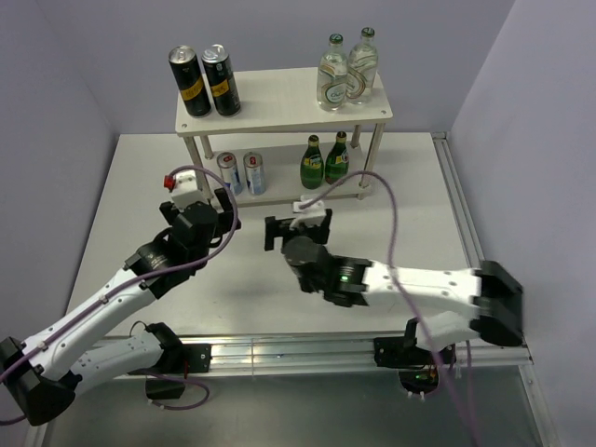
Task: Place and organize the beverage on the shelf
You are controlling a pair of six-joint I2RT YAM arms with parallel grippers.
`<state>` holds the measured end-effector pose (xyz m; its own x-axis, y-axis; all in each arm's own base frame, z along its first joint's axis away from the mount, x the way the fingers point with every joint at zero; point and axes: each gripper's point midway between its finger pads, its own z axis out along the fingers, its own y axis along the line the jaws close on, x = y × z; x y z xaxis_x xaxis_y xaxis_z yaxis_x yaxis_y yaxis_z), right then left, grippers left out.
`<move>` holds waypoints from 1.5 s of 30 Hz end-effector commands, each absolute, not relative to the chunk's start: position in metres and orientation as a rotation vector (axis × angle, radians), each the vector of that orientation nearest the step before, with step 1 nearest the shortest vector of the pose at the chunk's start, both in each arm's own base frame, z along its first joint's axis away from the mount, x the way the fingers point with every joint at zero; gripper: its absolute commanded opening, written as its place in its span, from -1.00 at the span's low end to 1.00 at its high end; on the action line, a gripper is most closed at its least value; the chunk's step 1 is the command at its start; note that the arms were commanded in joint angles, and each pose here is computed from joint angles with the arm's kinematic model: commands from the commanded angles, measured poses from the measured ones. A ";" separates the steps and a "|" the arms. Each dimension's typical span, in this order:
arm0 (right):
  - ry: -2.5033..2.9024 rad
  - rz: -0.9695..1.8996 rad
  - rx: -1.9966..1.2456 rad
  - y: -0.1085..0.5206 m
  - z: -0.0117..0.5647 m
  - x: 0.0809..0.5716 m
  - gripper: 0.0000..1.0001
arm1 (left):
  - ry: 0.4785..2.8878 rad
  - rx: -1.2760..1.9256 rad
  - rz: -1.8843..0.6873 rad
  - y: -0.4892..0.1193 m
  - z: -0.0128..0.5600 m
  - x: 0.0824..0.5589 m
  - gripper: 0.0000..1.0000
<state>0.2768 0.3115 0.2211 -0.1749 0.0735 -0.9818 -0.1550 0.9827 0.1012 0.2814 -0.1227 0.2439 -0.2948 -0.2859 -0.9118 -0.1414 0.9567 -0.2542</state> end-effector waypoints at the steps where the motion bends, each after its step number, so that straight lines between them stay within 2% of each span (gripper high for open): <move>1: 1.694 0.228 0.025 0.242 0.278 0.244 1.00 | 1.826 -0.265 -0.282 -0.137 0.292 0.275 0.99; 3: 1.678 0.319 0.004 0.221 0.294 0.229 1.00 | 1.787 -0.253 -0.352 -0.139 0.324 0.269 0.99; 4: 1.630 0.444 0.026 0.202 0.322 0.216 1.00 | 1.779 -0.222 -0.372 -0.139 0.335 0.264 0.99; 6: 1.612 0.454 -0.006 0.178 0.335 0.206 1.00 | 1.727 -0.143 -0.430 -0.141 0.374 0.255 0.99; 10: 1.612 0.416 0.029 0.133 0.360 0.195 1.00 | 1.680 -0.123 -0.326 -0.121 0.413 0.253 0.99; 15: 1.624 0.385 0.075 0.112 0.363 0.191 1.00 | 1.683 -0.069 -0.179 -0.117 0.397 0.269 0.99; 19: 1.613 0.384 0.085 0.106 0.360 0.190 1.00 | 1.705 -0.015 -0.273 -0.135 0.374 0.273 0.99; 23: 1.614 0.363 0.075 0.104 0.358 0.191 1.00 | 1.732 -0.064 -0.296 -0.117 0.353 0.288 0.99; 28: 1.611 0.375 0.064 0.109 0.360 0.191 1.00 | 1.676 -0.113 -0.284 -0.098 0.365 0.288 0.99; 45: 1.602 0.396 0.044 0.117 0.357 0.192 1.00 | 1.650 -0.123 -0.271 -0.090 0.364 0.283 0.99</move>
<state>0.1916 0.1155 0.3511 -0.0937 0.2492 -0.9639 -0.2003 0.9437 0.2634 0.2829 -0.0895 0.3533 -0.1356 -0.2360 -0.9622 0.0582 0.9676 -0.2455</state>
